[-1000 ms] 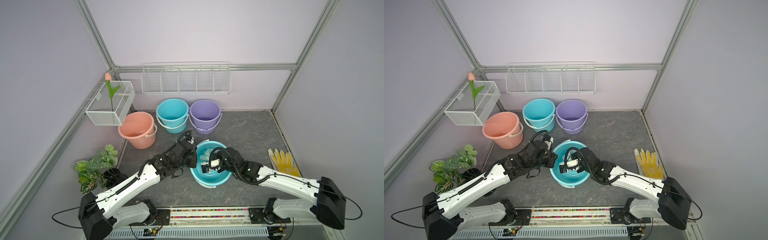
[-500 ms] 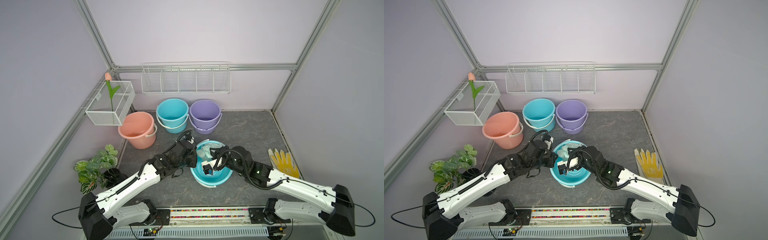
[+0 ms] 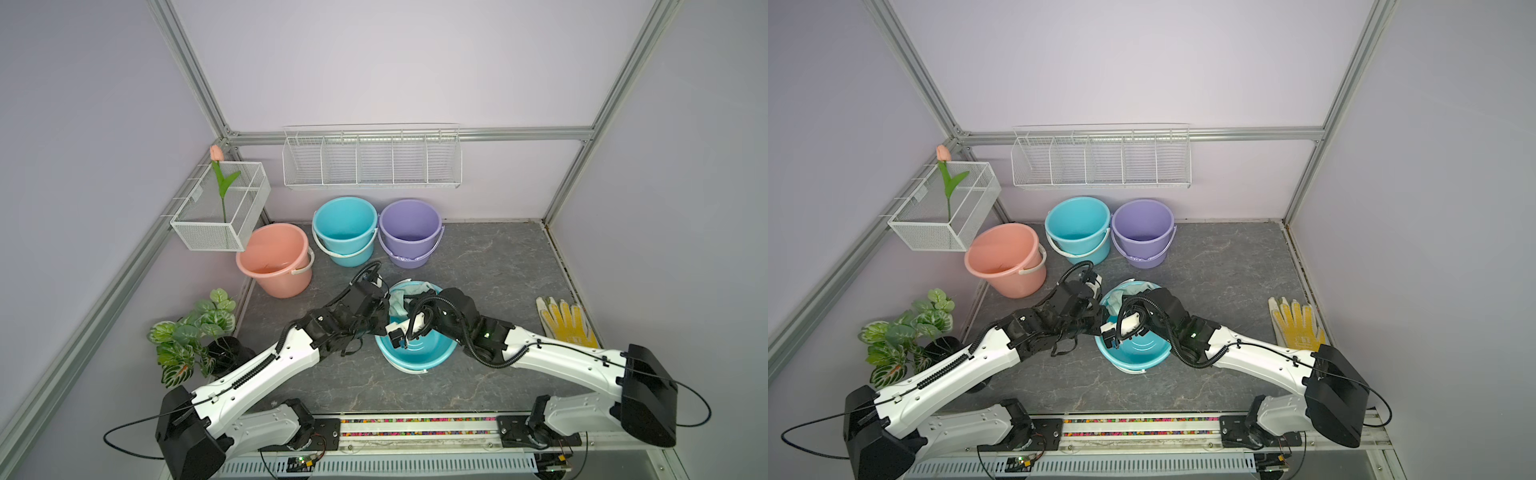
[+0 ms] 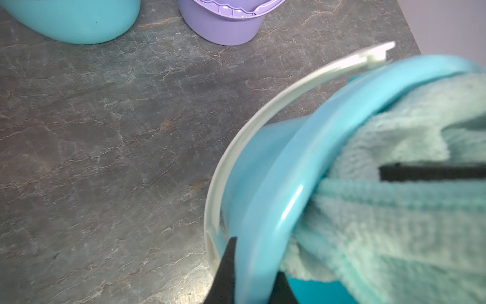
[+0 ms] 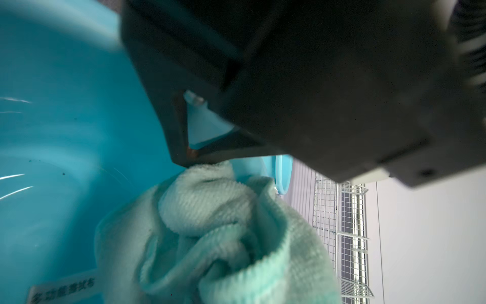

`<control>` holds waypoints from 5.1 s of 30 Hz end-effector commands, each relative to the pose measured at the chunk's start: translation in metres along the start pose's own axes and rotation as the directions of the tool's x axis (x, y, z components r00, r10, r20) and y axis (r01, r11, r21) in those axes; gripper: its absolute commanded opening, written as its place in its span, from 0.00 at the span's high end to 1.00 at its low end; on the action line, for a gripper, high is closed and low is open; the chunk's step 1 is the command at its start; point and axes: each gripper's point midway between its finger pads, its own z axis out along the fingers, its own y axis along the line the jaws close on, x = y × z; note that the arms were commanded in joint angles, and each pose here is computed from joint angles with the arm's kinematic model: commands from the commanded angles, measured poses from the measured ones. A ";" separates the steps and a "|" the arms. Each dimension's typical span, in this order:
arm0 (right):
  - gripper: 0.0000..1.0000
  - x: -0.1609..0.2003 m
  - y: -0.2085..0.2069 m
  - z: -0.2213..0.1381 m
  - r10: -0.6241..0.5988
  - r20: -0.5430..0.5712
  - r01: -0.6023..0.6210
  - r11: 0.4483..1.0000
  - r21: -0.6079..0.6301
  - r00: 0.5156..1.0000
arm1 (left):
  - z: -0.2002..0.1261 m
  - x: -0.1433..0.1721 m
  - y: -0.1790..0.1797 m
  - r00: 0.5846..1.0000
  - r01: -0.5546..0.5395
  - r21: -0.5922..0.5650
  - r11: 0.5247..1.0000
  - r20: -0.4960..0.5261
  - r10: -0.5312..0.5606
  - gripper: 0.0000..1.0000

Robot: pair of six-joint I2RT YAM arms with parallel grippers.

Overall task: Wipe the inside of the bucket with a cloth
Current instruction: Wipe the dirt from the inside of the bucket.

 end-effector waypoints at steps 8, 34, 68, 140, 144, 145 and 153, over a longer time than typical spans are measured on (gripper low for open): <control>0.93 0.021 0.038 0.020 0.003 -0.056 -0.006 0.998 -0.060 0.998 | -0.019 -0.016 -0.029 0.998 0.006 0.133 0.991 0.064 -0.015 1.00; 0.93 0.042 0.007 0.020 -0.233 -0.157 0.232 0.972 -0.026 0.960 | -0.023 -0.013 -0.039 0.998 -0.037 0.167 0.985 0.046 0.030 1.00; 0.93 0.042 0.021 -0.022 -0.154 -0.163 0.128 0.979 -0.158 0.975 | -0.018 -0.013 -0.031 0.998 -0.029 0.120 0.992 0.063 0.021 1.00; 0.92 0.041 0.006 -0.091 0.455 -0.441 -0.553 0.825 -0.119 0.773 | -0.012 -0.017 -0.026 0.997 -0.015 0.082 0.997 0.074 0.008 1.00; 0.93 0.048 0.011 -0.108 0.564 -0.565 -0.696 0.718 -0.027 0.603 | -0.013 -0.018 -0.026 0.997 -0.016 0.081 0.997 0.079 0.010 1.00; 0.91 0.051 0.013 -0.111 0.579 -0.590 -0.718 0.696 -0.002 0.563 | -0.014 -0.019 -0.027 0.997 -0.018 0.083 0.996 0.079 0.011 1.00; 0.91 0.052 0.041 -0.120 0.607 -0.729 -0.844 0.531 0.077 0.315 | -0.015 -0.023 -0.030 0.996 -0.024 0.086 0.996 0.084 0.016 1.00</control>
